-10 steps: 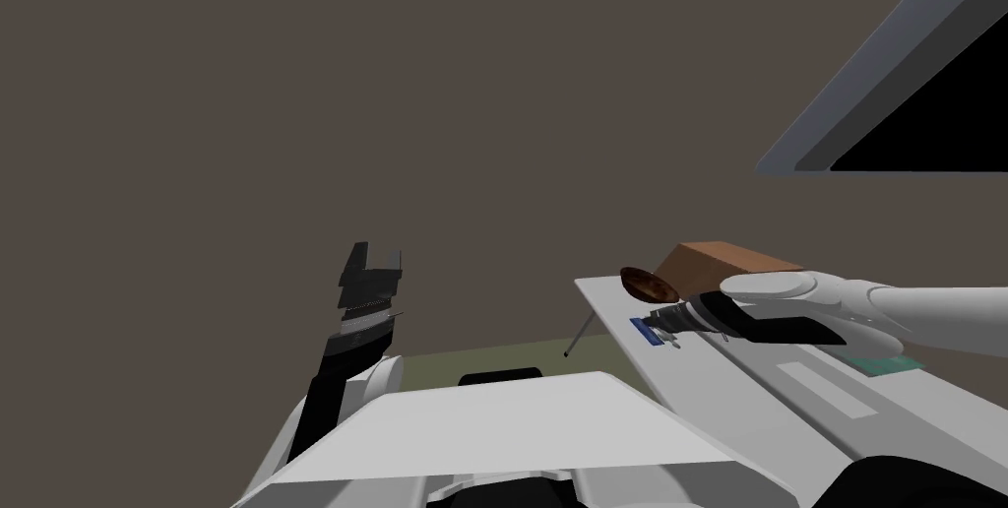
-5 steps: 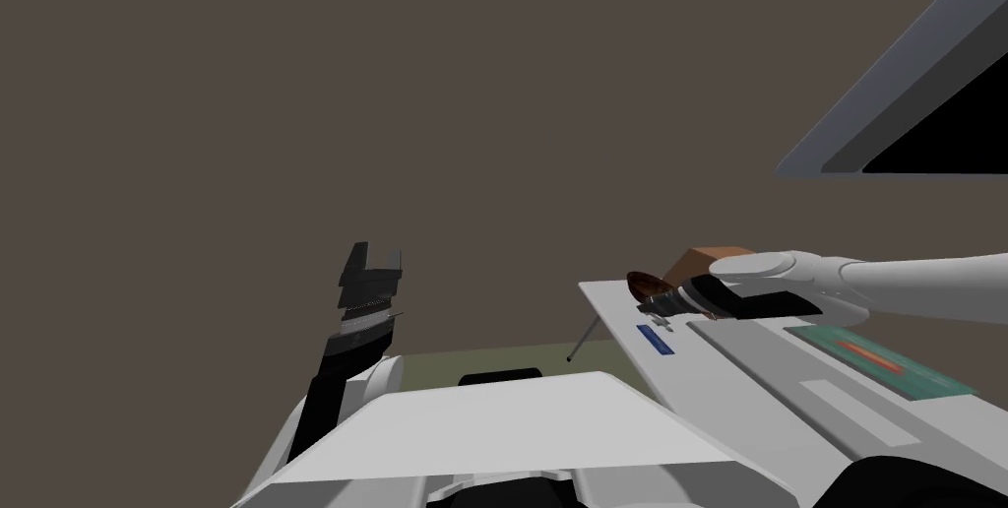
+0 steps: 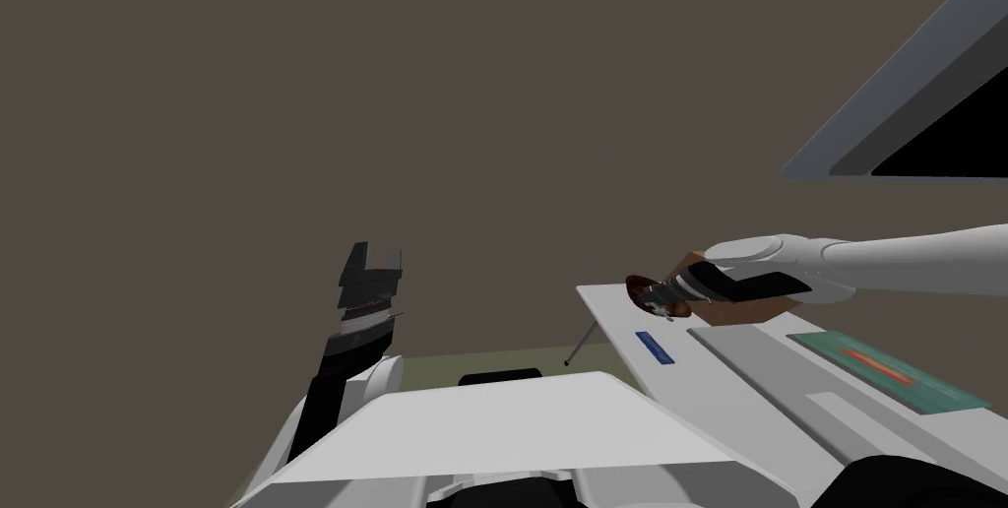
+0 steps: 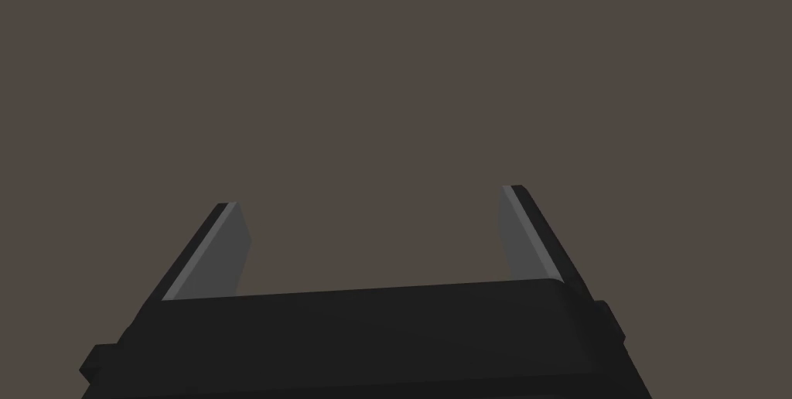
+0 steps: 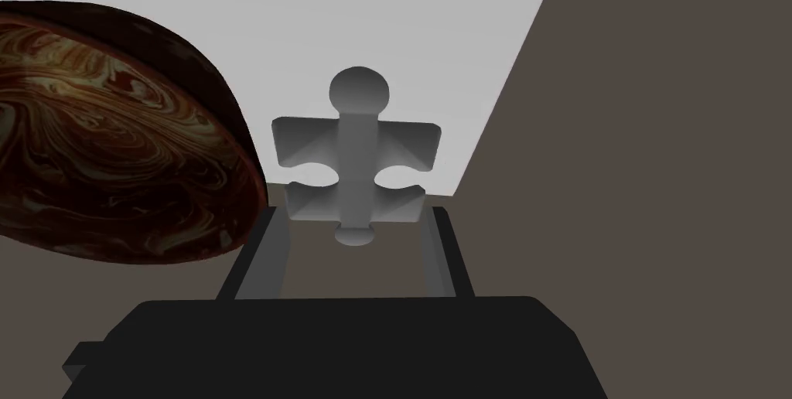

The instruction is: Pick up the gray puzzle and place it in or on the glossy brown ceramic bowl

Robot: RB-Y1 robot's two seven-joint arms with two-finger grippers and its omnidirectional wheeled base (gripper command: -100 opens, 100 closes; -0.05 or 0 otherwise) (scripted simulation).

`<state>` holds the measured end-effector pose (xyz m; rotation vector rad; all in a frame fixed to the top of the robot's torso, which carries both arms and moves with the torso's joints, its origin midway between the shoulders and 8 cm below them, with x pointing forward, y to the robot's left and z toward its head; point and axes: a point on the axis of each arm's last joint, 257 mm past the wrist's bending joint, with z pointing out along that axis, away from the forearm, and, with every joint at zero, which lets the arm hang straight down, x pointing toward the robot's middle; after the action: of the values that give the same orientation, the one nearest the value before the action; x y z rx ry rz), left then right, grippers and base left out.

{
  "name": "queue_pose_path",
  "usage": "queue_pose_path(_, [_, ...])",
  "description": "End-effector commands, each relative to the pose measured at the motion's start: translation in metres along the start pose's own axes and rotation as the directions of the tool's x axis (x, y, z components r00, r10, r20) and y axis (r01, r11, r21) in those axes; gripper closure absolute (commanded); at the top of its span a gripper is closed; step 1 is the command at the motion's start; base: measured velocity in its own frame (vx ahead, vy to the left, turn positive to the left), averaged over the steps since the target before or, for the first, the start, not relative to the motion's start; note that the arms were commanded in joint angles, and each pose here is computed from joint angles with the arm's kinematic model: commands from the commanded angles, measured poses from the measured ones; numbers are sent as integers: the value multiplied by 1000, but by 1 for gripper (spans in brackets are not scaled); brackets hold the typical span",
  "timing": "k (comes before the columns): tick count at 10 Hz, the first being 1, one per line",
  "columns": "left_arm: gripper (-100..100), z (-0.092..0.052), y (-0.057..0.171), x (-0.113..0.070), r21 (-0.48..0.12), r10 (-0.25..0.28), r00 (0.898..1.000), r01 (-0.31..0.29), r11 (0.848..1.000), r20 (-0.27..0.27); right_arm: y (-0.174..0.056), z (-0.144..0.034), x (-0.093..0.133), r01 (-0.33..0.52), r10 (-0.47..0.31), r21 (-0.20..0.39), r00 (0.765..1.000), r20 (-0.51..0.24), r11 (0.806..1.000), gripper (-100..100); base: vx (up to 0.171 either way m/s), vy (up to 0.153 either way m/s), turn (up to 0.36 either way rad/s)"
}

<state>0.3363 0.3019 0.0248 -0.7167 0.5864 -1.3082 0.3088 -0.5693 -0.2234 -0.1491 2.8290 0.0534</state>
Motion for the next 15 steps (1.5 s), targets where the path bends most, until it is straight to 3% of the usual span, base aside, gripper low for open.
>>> queue_pose_path(1, [0,0,0,0,0,0,1000,0,1000,0,-5,-6,-4,-21,21,7,1000,-8,1000,100,46,-102,-34])
queue_pose_path(8, [0,0,0,0,0,0,1000,0,1000,0,-34,-33,-25,-150,152,63,988,-28,987,100,93,-95,-91])
queue_pose_path(9, [0,0,0,0,0,0,1000,0,1000,0,-33,-31,-25,-134,136,60,990,-27,989,100,57,-25,-17])
queue_pose_path(10, [0,0,0,0,0,0,1000,0,1000,0,-34,-32,-25,-139,140,61,990,-27,988,-100,9,-6,4])
queue_pose_path(14, [0,0,0,0,0,0,1000,0,1000,0,-34,-32,-25,-138,140,61,990,-26,988,-100,0,0,0])
queue_pose_path(15, [0,0,0,0,0,0,1000,0,1000,0,-34,-32,-25,-138,140,61,990,-26,988,0,0,0,0])
